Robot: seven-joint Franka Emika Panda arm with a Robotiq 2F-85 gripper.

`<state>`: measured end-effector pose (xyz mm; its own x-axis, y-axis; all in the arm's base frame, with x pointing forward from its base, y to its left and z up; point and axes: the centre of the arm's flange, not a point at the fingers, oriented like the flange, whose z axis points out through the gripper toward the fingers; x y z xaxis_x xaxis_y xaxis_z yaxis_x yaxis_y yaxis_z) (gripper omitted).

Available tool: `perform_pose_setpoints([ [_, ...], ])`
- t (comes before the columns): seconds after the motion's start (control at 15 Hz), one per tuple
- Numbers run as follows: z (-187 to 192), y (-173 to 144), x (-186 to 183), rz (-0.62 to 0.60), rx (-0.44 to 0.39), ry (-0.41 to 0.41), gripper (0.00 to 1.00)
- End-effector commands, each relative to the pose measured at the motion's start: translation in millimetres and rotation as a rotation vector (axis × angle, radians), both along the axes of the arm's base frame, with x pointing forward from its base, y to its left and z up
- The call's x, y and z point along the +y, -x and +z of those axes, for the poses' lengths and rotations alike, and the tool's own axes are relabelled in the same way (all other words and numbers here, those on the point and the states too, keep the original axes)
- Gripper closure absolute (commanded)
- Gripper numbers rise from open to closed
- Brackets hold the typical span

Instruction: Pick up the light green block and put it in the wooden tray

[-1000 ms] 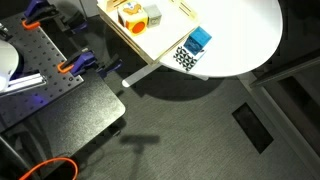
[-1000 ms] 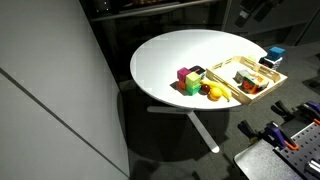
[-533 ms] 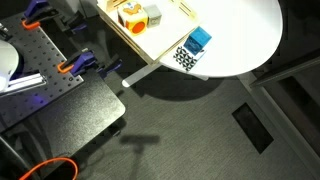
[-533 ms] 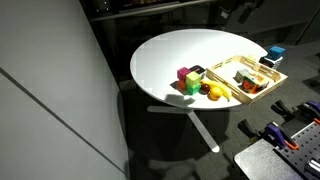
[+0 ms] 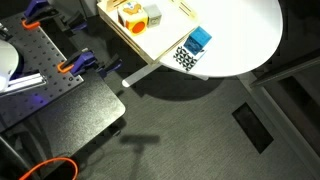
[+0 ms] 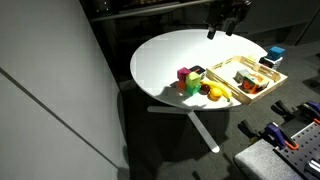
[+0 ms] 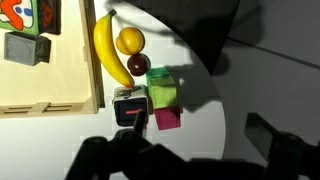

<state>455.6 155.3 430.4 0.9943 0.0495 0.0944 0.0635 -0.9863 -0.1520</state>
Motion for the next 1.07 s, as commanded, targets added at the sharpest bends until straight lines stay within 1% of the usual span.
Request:
perform_pose_setpoints([
  [0.0,-12.5,-27.1,1.2,0.032,0.053,0.028,0.0],
  [0.33,-37.9,-41.7,-1.1,0.086,0.088,0.113,0.0],
  [0.47,-43.5,-44.9,-2.7,0.096,0.088,0.143,0.0],
  [0.53,-44.7,-45.8,-3.4,0.098,0.088,0.148,0.0],
  [0.6,-50.3,-34.1,-1.9,0.082,0.082,0.128,0.0],
  [1.0,-51.8,-38.3,-2.1,0.087,0.082,0.136,0.0],
])
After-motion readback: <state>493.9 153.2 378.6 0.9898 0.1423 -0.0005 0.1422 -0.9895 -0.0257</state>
